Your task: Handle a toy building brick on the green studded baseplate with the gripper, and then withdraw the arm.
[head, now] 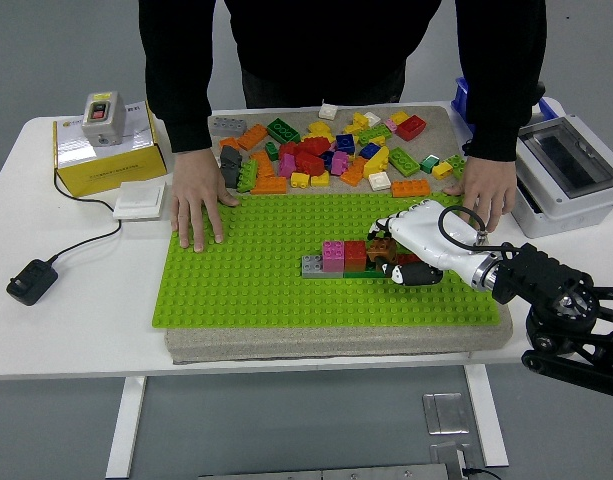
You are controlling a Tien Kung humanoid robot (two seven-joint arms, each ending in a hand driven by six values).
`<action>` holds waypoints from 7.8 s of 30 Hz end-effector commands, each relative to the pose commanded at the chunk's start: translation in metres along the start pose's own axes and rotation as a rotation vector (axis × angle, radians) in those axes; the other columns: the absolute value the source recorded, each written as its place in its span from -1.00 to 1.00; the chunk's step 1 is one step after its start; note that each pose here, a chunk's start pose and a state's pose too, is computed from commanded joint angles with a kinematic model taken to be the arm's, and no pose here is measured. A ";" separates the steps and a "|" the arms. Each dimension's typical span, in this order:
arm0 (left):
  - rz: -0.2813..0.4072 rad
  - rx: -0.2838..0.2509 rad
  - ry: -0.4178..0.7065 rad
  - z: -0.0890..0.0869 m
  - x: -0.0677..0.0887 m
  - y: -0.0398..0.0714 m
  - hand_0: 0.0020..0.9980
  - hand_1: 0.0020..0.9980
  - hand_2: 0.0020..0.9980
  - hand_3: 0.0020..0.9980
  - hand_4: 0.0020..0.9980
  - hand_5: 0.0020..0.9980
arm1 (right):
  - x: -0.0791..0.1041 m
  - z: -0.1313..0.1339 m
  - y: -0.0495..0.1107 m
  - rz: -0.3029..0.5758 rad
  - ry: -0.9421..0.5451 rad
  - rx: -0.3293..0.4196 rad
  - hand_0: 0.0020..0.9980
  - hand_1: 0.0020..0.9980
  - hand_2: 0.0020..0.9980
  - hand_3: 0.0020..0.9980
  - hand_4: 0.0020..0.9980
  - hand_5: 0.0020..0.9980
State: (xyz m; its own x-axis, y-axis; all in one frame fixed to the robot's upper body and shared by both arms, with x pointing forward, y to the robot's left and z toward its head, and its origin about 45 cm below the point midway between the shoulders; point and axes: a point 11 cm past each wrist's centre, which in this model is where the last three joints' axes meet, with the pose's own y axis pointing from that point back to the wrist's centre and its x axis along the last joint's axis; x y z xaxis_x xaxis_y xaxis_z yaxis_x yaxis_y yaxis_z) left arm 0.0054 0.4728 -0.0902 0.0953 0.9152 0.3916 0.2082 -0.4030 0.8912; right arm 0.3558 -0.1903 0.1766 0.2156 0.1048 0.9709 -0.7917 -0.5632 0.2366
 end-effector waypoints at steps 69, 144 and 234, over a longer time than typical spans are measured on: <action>-0.002 -0.015 -0.004 0.005 0.000 0.001 0.39 0.32 0.18 0.30 -0.68 0.41 | -0.009 0.002 0.000 -0.027 0.009 -0.003 -0.76 -0.66 0.21 0.44 0.05 -0.27; -0.009 -0.028 -0.012 0.008 -0.002 0.002 0.35 0.29 0.14 0.24 -0.77 0.40 | -0.005 0.006 -0.001 -0.032 0.049 -0.001 -0.76 -0.65 0.37 0.53 0.06 -0.27; 0.034 0.032 -0.013 -0.004 0.007 0.000 0.32 0.27 0.10 0.22 -0.82 0.38 | 0.017 0.002 0.037 -0.001 0.002 -0.032 -0.78 -0.64 0.58 0.58 -1.00 -0.41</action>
State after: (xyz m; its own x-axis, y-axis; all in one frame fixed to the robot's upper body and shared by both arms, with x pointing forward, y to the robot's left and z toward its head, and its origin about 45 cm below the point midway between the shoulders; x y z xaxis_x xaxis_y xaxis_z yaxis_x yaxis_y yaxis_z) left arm 0.0019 0.4794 -0.0864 0.1150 0.9009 0.4185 0.2353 -0.4340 0.8696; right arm 0.3314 -0.2113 0.2018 0.2152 0.1066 0.9707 -0.8093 -0.5369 0.2383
